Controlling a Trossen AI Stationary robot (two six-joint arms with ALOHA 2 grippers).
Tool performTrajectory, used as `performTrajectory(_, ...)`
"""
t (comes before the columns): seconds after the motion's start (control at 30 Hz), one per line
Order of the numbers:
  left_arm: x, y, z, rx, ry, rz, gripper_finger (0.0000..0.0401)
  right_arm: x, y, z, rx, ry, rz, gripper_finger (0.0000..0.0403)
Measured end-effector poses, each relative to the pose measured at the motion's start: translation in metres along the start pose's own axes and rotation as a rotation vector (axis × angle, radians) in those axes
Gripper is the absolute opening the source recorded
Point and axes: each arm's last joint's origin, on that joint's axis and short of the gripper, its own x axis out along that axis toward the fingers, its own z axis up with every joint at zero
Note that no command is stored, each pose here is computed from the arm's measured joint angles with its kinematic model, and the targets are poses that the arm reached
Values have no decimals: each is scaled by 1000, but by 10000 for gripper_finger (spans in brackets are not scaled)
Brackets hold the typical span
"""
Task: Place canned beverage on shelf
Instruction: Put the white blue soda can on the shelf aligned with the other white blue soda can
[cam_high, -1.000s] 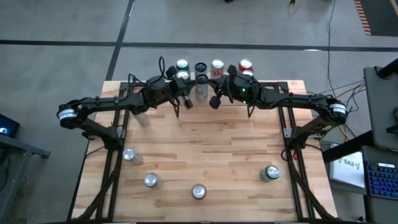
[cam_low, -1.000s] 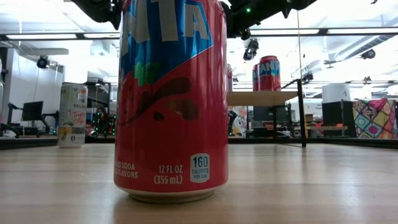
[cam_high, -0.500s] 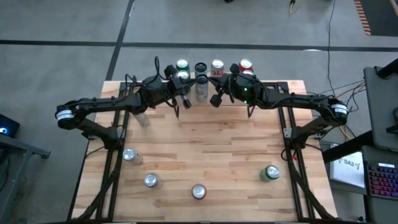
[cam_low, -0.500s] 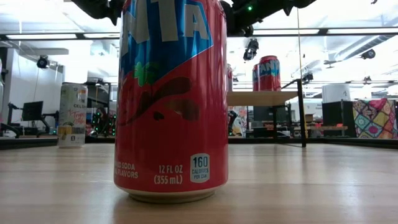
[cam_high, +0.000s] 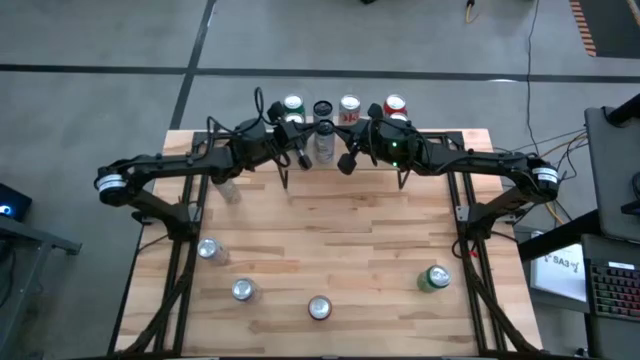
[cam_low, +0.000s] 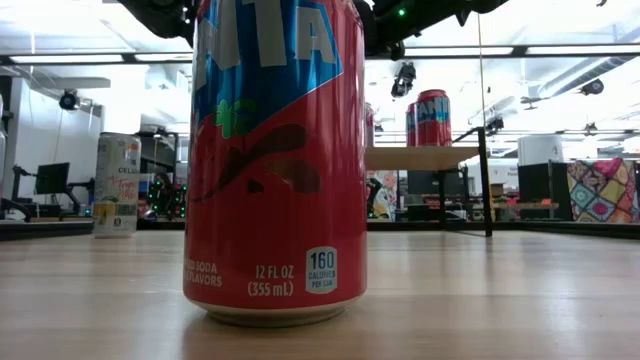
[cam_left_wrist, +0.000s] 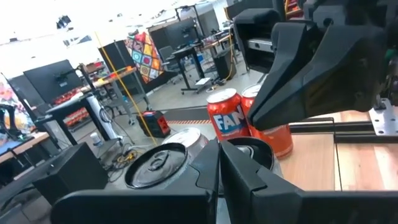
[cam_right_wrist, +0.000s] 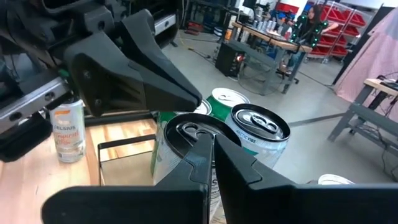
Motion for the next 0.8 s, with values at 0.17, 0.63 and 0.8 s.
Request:
performTrajectory(0.17,1,-1,-2,-13,13,-4,0,0,1,0,1,-1,24,9)
performTrajectory(0.63,1,-2,-4,-44,32,-11,0,8,4,-8,-1,25,20,9)
performTrajectory(0.8,1,-2,-3,-61,32,-13,0,8,4,-8,-3,26,19,9)
